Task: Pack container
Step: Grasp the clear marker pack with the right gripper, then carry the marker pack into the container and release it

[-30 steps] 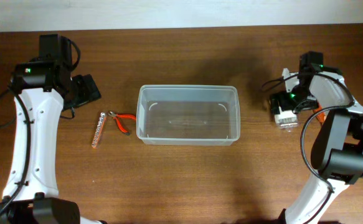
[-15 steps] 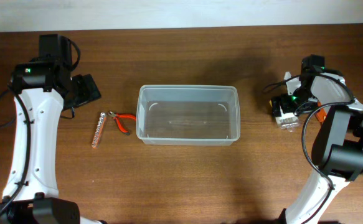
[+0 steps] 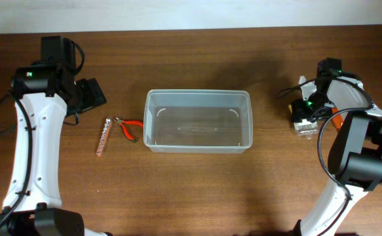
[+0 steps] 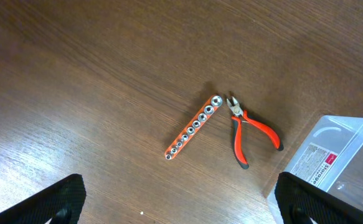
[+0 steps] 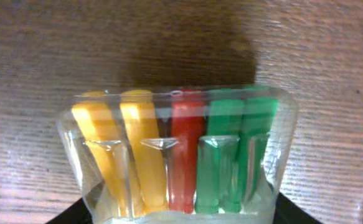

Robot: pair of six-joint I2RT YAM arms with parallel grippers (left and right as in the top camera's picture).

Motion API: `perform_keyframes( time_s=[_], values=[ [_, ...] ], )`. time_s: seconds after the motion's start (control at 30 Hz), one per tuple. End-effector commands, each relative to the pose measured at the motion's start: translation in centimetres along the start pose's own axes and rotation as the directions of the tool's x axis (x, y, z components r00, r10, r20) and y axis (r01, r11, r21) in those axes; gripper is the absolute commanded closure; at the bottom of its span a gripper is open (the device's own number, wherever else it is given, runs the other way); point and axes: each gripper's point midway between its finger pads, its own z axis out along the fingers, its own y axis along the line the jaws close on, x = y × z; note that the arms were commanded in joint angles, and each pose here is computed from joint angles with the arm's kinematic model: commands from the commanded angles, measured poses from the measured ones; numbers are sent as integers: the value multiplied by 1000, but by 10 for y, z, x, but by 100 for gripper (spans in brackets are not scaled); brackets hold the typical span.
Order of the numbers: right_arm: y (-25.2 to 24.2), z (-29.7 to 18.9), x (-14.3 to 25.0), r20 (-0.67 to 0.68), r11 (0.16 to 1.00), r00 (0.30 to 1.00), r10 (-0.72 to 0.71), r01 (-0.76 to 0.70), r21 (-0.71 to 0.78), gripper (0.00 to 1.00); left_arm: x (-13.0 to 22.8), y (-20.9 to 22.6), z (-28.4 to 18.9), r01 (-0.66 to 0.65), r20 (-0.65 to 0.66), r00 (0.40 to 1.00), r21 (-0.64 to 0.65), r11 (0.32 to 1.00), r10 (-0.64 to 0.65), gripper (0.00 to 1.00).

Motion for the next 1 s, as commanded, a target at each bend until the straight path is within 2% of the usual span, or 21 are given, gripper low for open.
perform_keyframes(
  time_s=[0.0, 0.1, 0.13, 0.23, 0.37, 0.47, 0.57, 0.7, 0.77, 0.83, 0.9, 0.97],
  values=[
    [4, 7, 2, -18, 1000, 1000, 2, -3, -17, 47, 2, -2, 1, -19, -9, 1000, 9, 1000, 19, 1],
    [4, 7, 2, -21, 1000, 1000, 2, -3, -18, 50, 2, -2, 1, -19, -9, 1000, 8, 1000, 19, 1],
    [4, 6, 2, -19, 1000, 1000, 3, -3, -18, 55, 2, -2, 1, -19, -9, 1000, 8, 1000, 19, 1],
    [4, 3, 0, -18, 1000, 1000, 10, -10, -18, 60, 2, -2, 1, -19, -9, 1000, 8, 1000, 19, 1],
    [1, -12, -9, 1, 1000, 1000, 10, -10, -14, 62, 2, -2, 1, -19, -9, 1000, 8, 1000, 19, 1],
    [-2, -38, -21, 39, 1000, 999, 16, -16, -5, 65, 2, -2, 1, -19, -9, 1000, 8, 1000, 19, 1],
    [-1, -74, -35, 93, 1000, 996, 13, -12, -12, 82, 2, -2, 1, -19, -9, 1000, 8, 1000, 19, 1],
    [17, -135, -53, 169, 999, 985, -23, 29, -34, 83, 2, -2, 1, -19, -9, 1000, 9, 1000, 19, 1],
    [38, -164, -58, 208, 995, 976, -68, 81, -52, 82, 2, -2, 1, -19, -9, 1000, 8, 1000, 19, 1],
    [78, -199, -63, 268, 972, 942, -203, 228, -64, 87, 2, -2, 1, -19, -9, 1000, 9, 1000, 19, 1],
    [135, -228, -64, 327, 909, 863, -386, 416, -25, 96, 2, -2, 1, -19, -10, 1000, 8, 1000, 19, 1],
    [176, -237, -60, 348, 839, 785, -512, 545, 5, 96, 2, -2, 1, -20, -10, 1000, 8, 1000, 20, 1]
  ],
)
